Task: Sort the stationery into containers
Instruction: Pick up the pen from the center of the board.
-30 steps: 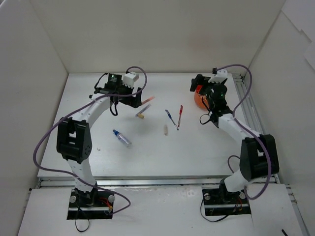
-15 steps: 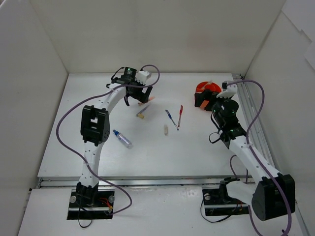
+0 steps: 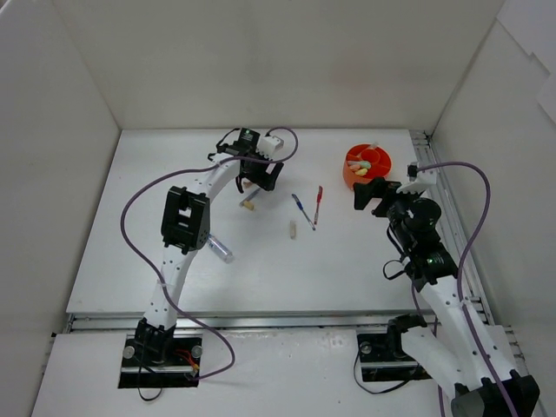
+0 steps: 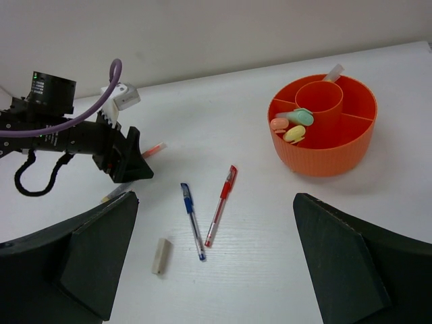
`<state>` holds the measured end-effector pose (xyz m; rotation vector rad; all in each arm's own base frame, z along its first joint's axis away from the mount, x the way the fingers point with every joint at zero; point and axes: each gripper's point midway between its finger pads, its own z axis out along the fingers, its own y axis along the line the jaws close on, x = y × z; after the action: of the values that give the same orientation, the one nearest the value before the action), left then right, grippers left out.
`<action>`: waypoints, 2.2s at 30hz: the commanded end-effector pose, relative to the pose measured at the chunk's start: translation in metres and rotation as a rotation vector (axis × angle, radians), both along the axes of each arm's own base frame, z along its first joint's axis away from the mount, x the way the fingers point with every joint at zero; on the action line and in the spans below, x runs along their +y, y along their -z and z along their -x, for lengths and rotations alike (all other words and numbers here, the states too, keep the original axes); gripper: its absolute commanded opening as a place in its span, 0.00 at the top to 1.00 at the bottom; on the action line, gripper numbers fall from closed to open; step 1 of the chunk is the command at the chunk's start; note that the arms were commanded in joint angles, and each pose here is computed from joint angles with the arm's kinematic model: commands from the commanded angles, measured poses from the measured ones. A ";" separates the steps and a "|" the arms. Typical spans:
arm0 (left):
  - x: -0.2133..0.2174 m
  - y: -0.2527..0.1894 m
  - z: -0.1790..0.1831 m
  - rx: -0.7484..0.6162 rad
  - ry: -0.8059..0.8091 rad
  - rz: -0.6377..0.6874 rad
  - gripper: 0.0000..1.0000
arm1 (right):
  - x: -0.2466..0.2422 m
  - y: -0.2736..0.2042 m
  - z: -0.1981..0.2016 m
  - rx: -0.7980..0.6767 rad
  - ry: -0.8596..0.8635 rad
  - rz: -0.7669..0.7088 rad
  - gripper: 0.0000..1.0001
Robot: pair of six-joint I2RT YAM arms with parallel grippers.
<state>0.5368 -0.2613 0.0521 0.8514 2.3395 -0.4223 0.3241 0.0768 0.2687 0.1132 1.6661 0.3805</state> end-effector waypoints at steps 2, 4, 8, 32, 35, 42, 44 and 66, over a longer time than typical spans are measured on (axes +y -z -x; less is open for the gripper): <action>-0.012 -0.045 -0.020 -0.109 0.000 0.077 0.19 | 0.003 -0.004 0.008 -0.010 -0.017 -0.016 0.02; -0.012 -0.040 -0.021 -0.104 -0.006 0.076 0.20 | 0.002 -0.005 0.011 -0.014 -0.016 -0.015 0.02; -0.012 -0.040 -0.025 -0.107 -0.020 0.077 0.21 | 0.003 0.001 0.014 0.004 -0.023 -0.018 0.02; -0.008 -0.031 -0.035 -0.097 -0.105 0.024 0.53 | -0.015 0.007 0.033 0.024 0.052 0.007 0.02; -0.005 -0.028 -0.035 -0.090 -0.121 0.014 0.62 | -0.021 0.002 0.036 0.009 0.079 0.012 0.02; 0.000 -0.015 -0.024 -0.054 -0.150 -0.067 0.73 | -0.026 -0.008 0.043 -0.010 0.095 0.018 0.02; 0.003 -0.014 -0.024 -0.052 -0.160 -0.078 0.79 | -0.026 -0.010 0.045 -0.017 0.094 0.012 0.02; 0.009 -0.157 -0.024 -0.377 -0.112 0.002 1.00 | 0.006 -0.018 0.050 0.012 -0.081 -0.014 0.02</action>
<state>0.5480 -0.2434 0.0659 0.7666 2.3394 -0.1807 0.2682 0.0662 0.2604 0.1131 1.7362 0.3732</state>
